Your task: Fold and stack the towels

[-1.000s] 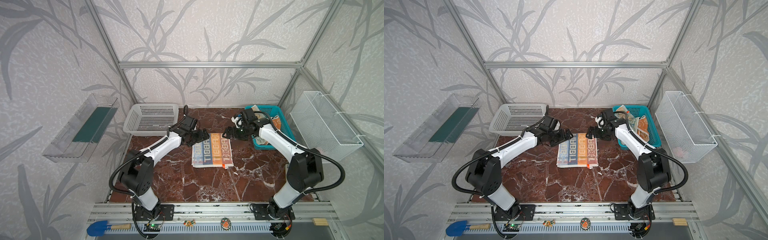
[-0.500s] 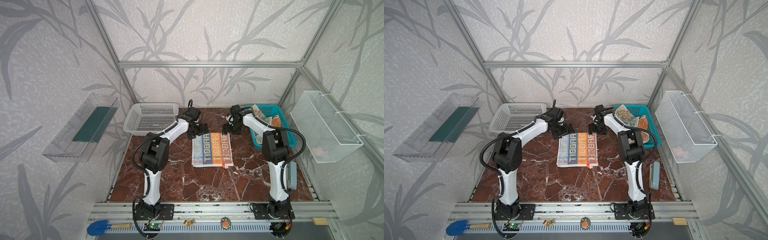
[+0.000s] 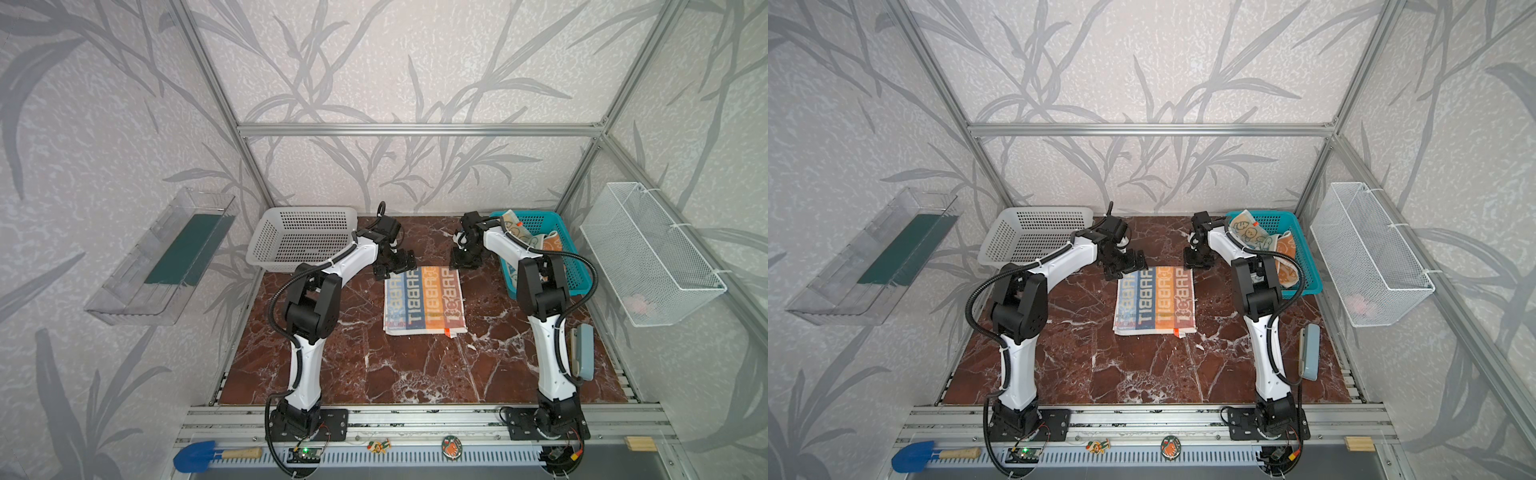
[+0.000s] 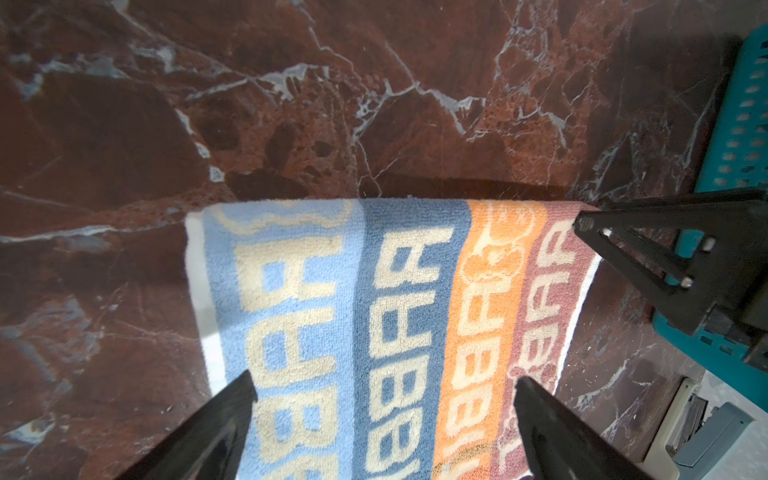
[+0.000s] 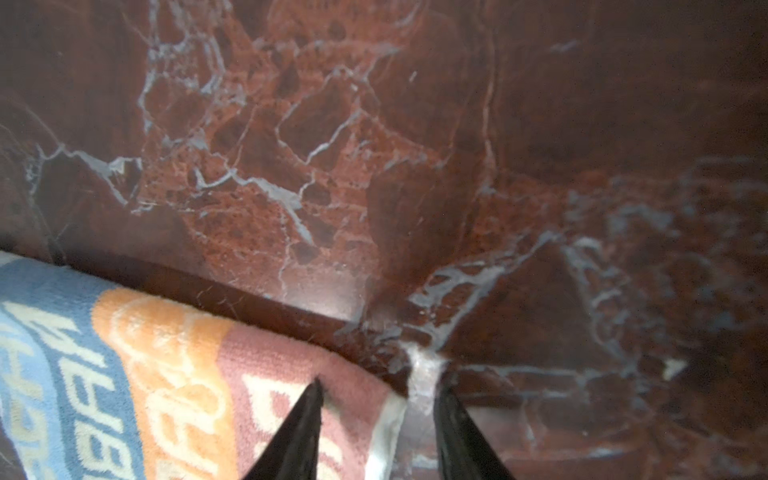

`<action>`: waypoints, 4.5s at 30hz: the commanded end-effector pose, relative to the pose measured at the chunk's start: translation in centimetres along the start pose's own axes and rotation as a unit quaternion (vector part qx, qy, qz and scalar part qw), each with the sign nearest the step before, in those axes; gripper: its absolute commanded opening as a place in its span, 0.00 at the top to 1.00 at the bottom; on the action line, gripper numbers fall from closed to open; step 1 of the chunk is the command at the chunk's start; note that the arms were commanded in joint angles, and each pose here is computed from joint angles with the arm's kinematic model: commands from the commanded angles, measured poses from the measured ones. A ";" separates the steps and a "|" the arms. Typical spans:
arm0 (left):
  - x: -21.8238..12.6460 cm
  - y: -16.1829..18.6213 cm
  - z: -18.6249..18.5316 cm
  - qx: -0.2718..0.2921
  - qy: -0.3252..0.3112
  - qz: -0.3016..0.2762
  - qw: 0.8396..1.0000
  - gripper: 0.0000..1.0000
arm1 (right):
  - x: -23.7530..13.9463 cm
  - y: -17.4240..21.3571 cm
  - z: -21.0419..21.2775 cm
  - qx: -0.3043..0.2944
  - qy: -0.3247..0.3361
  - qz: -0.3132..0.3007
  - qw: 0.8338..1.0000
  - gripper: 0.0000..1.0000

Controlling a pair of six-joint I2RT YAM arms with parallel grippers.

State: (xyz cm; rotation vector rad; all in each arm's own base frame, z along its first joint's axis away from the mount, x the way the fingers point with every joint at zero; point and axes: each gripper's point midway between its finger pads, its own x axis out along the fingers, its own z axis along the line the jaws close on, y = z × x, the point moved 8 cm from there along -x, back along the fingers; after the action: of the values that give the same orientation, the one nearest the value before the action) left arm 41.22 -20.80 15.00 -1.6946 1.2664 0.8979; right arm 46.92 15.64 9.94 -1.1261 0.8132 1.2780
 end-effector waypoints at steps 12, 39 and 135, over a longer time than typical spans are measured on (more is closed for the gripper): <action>-0.2 -3.5 2.5 0.048 -0.097 0.001 0.994 0.01 | 1.8 0.6 0.0 0.000 -0.018 0.031 0.999 0.94; 4.5 -4.6 5.2 0.069 -0.134 0.050 0.987 0.59 | 1.1 0.7 0.2 -0.015 -0.027 0.033 0.999 1.00; -3.9 4.3 6.3 0.011 -0.073 -0.094 0.993 1.00 | -6.6 12.3 2.3 0.018 -0.066 0.006 0.998 1.00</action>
State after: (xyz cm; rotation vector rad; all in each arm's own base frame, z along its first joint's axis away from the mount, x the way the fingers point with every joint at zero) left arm 36.35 -15.04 14.72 -1.6635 1.0359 0.8486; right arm 34.64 15.78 14.09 -0.9813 0.7133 1.3285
